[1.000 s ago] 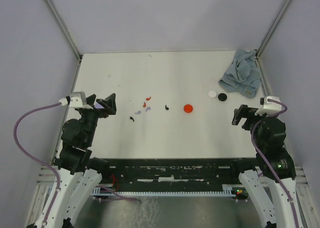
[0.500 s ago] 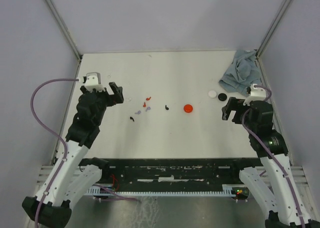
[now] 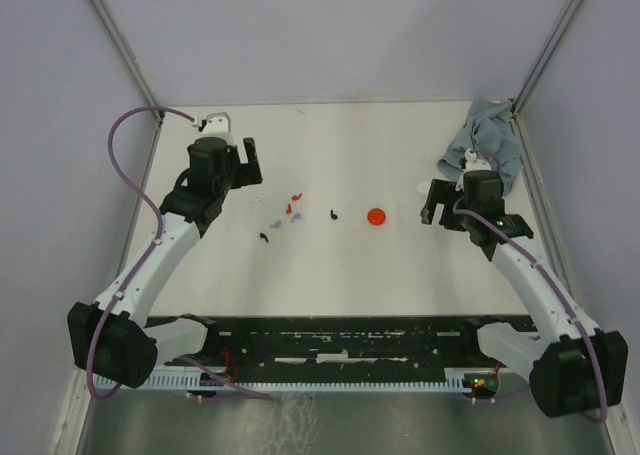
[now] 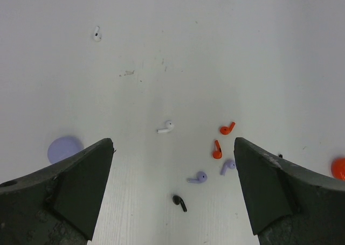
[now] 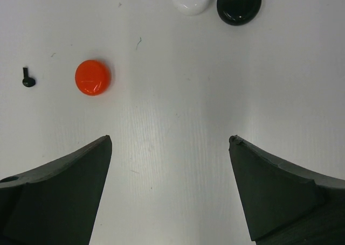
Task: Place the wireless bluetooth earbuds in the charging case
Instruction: Pick up the charging case at the center of the board.
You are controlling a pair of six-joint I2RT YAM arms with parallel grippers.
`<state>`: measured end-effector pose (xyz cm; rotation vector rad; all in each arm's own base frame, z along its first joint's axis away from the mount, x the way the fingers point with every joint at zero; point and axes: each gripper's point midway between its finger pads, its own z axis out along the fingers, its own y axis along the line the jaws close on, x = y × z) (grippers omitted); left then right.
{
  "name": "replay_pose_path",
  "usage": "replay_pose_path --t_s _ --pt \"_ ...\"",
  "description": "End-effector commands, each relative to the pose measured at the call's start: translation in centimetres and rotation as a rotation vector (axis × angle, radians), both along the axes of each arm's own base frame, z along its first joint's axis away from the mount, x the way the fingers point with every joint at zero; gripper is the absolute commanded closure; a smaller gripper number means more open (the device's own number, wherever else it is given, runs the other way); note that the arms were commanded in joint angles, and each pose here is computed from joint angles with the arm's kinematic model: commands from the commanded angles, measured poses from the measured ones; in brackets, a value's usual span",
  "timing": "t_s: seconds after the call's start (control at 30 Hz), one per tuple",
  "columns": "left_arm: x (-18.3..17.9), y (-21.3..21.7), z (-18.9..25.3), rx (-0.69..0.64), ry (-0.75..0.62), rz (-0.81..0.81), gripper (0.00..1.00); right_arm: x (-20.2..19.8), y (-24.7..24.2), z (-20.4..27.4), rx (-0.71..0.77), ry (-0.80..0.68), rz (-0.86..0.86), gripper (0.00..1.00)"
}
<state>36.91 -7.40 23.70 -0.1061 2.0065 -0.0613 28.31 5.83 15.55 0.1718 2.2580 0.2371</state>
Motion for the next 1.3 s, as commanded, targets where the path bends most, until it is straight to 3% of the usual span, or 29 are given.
replay_pose_path --t_s 0.0,0.37,0.6,0.8,1.27 --pt "0.5 -0.6 1.7 -0.01 -0.032 -0.039 0.0 4.8 0.4 0.5 -0.005 -0.031 -0.036 0.01" --pt "0.1 -2.2 -0.4 -0.019 0.025 -0.144 0.02 12.5 -0.8 -5.2 -0.13 0.105 -0.133 0.07" --pt "-0.2 -1.1 0.1 0.026 0.021 -0.111 0.03 15.9 -1.4 -7.3 -0.162 0.17 -0.239 0.18" --pt "-0.2 -1.3 0.2 0.023 0.018 -0.122 0.04 16.9 -1.3 -9.0 -0.154 0.224 -0.284 0.28" --pt "-0.4 -1.7 0.4 0.01 0.016 -0.146 0.05 18.1 -0.5 -12.2 -0.146 0.316 -0.278 0.28"
